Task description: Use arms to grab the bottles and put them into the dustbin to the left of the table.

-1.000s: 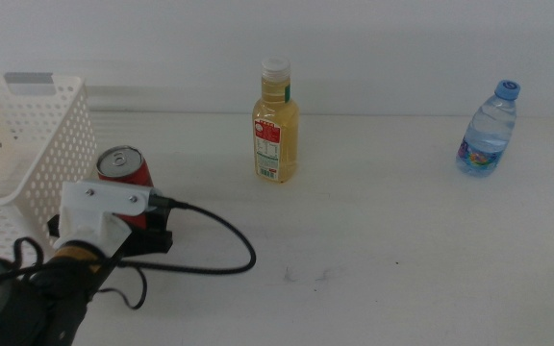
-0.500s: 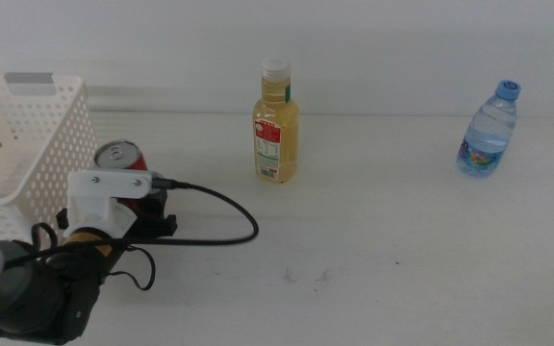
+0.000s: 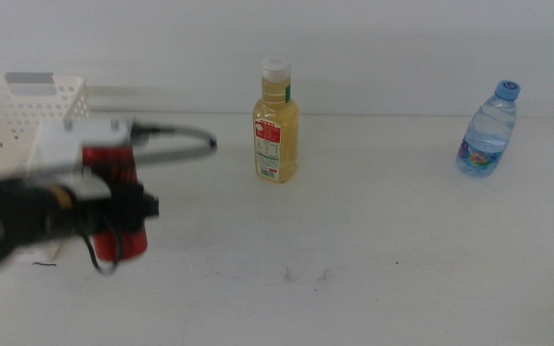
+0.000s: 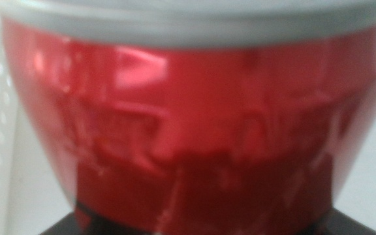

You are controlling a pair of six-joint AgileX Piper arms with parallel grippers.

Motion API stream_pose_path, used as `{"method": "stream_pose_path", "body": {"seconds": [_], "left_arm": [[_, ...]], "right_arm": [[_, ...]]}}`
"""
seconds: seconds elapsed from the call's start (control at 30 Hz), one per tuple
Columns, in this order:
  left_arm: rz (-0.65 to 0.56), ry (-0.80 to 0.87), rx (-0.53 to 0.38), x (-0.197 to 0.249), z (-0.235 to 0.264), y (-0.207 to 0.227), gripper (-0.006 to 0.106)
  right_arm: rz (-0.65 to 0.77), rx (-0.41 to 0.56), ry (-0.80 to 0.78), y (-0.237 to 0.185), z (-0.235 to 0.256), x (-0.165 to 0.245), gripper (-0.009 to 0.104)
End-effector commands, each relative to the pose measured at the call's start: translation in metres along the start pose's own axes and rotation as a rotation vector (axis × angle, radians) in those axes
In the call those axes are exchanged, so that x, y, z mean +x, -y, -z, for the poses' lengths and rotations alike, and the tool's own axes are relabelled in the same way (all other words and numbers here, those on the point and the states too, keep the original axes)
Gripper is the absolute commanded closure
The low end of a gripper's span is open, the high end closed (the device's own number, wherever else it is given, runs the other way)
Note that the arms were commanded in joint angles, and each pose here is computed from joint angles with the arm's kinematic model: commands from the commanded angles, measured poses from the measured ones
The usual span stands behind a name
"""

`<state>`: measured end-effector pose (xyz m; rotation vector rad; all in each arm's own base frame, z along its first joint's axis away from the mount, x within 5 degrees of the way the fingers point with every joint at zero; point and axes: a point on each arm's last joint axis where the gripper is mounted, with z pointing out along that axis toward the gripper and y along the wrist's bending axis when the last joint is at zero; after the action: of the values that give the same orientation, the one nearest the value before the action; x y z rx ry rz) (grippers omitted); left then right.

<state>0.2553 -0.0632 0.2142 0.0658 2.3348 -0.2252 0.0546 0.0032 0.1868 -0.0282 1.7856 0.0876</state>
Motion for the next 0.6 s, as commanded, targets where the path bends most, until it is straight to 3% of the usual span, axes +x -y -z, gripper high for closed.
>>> {"method": "stream_pose_path", "body": {"seconds": [0.0, 0.1, 0.3, 0.57], "left_arm": [[-0.026, -0.023, 0.008, -0.029, 0.021, 0.007, 0.102], [-0.064, -0.140, -0.037, -0.061, 0.041, 0.010, 0.102], [-0.147, -0.294, -0.217, -0.142, 0.073, -0.022, 0.102], [-0.104, -0.369, -0.343, -0.191, 0.041, -0.122, 0.102]], "right_arm": [[0.008, 0.007, 0.012, 0.000, 0.000, 0.000, 0.006], [0.008, 0.007, 0.012, 0.000, 0.000, 0.000, 0.006], [0.008, 0.007, 0.012, 0.000, 0.000, 0.000, 0.006], [0.008, 0.007, 0.012, 0.000, 0.000, 0.000, 0.006]]}}
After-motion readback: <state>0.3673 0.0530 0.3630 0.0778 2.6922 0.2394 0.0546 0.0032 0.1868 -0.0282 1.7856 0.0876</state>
